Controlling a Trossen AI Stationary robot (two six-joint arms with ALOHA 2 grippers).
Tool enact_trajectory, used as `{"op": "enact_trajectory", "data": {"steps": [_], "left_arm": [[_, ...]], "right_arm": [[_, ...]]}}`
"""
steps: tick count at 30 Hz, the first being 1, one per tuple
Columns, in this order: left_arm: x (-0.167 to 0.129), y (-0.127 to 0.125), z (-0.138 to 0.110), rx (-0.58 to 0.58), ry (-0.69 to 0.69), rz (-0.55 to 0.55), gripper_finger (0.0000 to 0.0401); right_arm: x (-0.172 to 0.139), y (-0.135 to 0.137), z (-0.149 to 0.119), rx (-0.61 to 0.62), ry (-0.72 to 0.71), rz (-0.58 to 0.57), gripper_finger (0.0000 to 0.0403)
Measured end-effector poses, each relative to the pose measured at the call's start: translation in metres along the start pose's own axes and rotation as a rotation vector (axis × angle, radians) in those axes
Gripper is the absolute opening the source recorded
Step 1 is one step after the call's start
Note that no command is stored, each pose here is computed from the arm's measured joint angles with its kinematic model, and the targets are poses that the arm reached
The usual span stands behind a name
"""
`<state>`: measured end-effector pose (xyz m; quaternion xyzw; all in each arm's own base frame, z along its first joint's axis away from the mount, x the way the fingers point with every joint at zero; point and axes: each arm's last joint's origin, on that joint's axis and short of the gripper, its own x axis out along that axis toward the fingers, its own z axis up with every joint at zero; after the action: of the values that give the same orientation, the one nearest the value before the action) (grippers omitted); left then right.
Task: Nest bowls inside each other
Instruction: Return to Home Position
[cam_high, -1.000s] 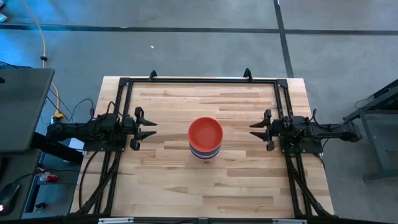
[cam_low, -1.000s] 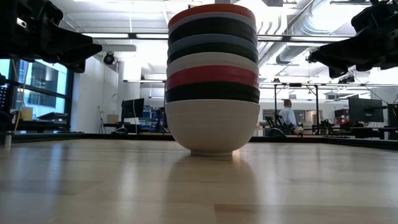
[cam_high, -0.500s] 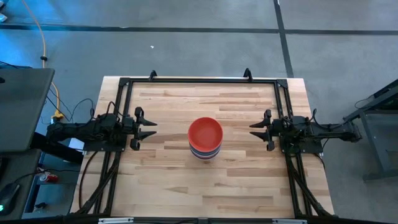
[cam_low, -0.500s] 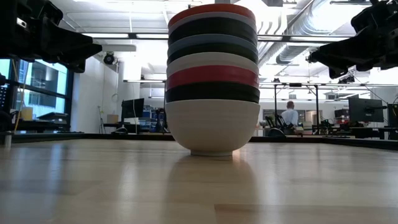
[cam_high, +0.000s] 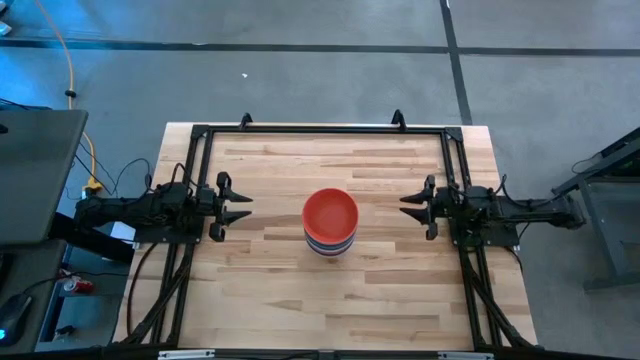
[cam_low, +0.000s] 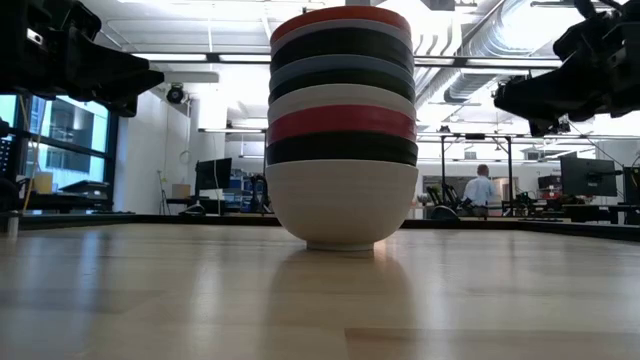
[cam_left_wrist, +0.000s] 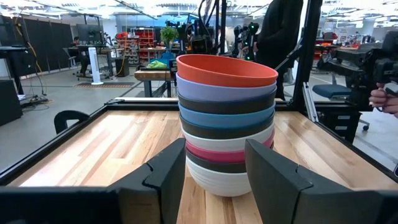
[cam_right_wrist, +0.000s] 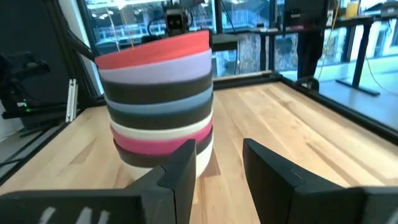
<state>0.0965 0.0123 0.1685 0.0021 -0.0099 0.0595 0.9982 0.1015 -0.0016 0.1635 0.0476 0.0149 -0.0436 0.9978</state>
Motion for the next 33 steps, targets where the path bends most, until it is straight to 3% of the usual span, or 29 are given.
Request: {"op": "enact_trajectory", "data": {"steps": [9,20,33], "left_arm": [[0.0,0.0,0.0,0.0,0.0,0.0,0.0152],[0.0,0.0,0.0,0.0,0.0,-0.001,0.0152],[0.0,0.0,0.0,0.0,0.0,0.0,0.0152]], "right_arm": [[0.003,0.0,-0.004,0.009,0.045,-0.007,0.0126],[0.001,0.002,0.018,-0.058,-0.18,0.006,0.0126],[0.002,0.002,0.017,-0.036,-0.166,0.008,0.0126]]}}
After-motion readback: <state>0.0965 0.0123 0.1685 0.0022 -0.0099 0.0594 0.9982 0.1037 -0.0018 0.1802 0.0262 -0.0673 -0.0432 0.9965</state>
